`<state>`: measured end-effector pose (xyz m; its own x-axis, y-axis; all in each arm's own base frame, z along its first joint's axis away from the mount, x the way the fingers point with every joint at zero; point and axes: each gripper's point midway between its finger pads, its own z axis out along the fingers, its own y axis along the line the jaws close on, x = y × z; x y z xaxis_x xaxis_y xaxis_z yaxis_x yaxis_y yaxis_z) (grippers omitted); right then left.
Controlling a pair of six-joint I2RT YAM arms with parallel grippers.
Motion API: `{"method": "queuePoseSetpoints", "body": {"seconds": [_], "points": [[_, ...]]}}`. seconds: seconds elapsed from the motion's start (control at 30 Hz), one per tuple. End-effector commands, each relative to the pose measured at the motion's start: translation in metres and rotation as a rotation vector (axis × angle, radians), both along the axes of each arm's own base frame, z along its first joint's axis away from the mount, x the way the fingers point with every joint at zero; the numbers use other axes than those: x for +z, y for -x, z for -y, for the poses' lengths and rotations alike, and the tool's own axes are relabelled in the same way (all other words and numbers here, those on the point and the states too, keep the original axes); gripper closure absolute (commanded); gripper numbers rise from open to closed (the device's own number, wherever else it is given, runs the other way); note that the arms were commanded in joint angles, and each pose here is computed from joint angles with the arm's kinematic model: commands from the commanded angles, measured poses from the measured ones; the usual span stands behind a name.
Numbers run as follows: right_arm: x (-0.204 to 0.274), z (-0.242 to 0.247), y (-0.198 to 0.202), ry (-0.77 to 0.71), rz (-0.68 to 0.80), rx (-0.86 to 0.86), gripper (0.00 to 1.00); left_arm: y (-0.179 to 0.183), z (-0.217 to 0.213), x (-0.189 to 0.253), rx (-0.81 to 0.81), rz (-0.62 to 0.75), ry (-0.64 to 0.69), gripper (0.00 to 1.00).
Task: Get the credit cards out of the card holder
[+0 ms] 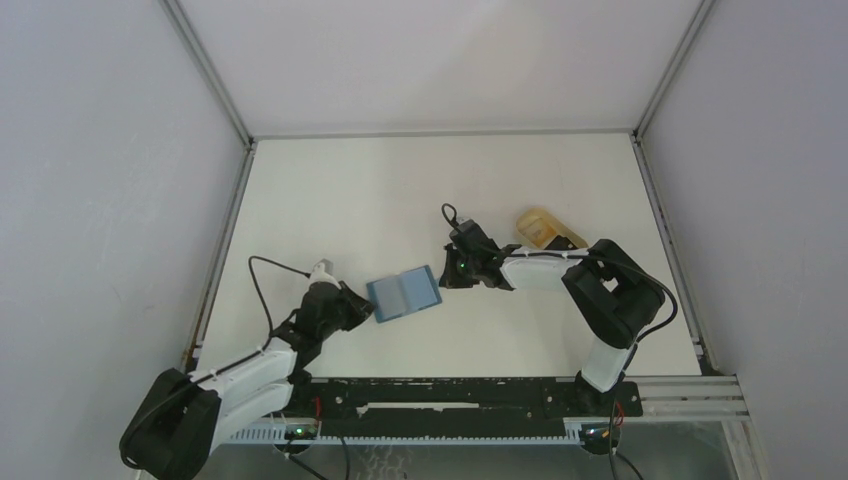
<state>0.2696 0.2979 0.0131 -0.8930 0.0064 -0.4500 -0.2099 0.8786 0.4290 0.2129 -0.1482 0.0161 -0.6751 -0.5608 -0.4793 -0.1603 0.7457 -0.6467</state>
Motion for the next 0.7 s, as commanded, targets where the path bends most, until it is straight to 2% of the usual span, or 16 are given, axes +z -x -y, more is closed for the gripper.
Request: {"method": "queuePoseSetpoints", "body": {"seconds": [0.0, 0.07, 0.3, 0.37, 0.43, 0.47, 0.5, 0.57, 0.67], "points": [[0.013, -0.007, -0.009, -0.03, 0.026, -0.004, 1.0, 0.006, -0.003, -0.006, 0.01, -0.02, 0.013, 0.94], [0.013, -0.007, -0.01, -0.03, 0.027, -0.005, 1.0, 0.006, -0.004, -0.005, 0.016, -0.017, 0.011, 0.99], [0.015, 0.0, -0.012, -0.016, 0.033, -0.012, 1.0, 0.005, -0.008, 0.001, 0.027, 0.009, 0.008, 1.0], [0.022, -0.004, -0.01, -0.031, 0.049, 0.028, 0.83, 0.005, -0.008, 0.002, 0.027, 0.011, 0.006, 1.0], [0.036, -0.012, -0.006, -0.055, 0.088, 0.078, 0.58, 0.005, -0.008, 0.002, 0.023, 0.011, 0.004, 1.0], [0.049, -0.016, -0.005, -0.058, 0.137, 0.094, 0.46, 0.005, -0.008, 0.002, 0.021, 0.01, 0.001, 1.0], [0.059, -0.019, -0.004, -0.039, 0.191, 0.1, 0.39, 0.005, -0.008, 0.003, 0.02, 0.01, -0.003, 1.0], [0.079, -0.023, -0.003, 0.014, 0.294, 0.097, 0.31, 0.004, -0.009, 0.003, 0.022, 0.009, -0.009, 1.0], [0.102, -0.041, 0.003, 0.04, 0.388, 0.137, 0.29, 0.004, -0.009, 0.002, 0.025, 0.008, -0.015, 1.0]]}}
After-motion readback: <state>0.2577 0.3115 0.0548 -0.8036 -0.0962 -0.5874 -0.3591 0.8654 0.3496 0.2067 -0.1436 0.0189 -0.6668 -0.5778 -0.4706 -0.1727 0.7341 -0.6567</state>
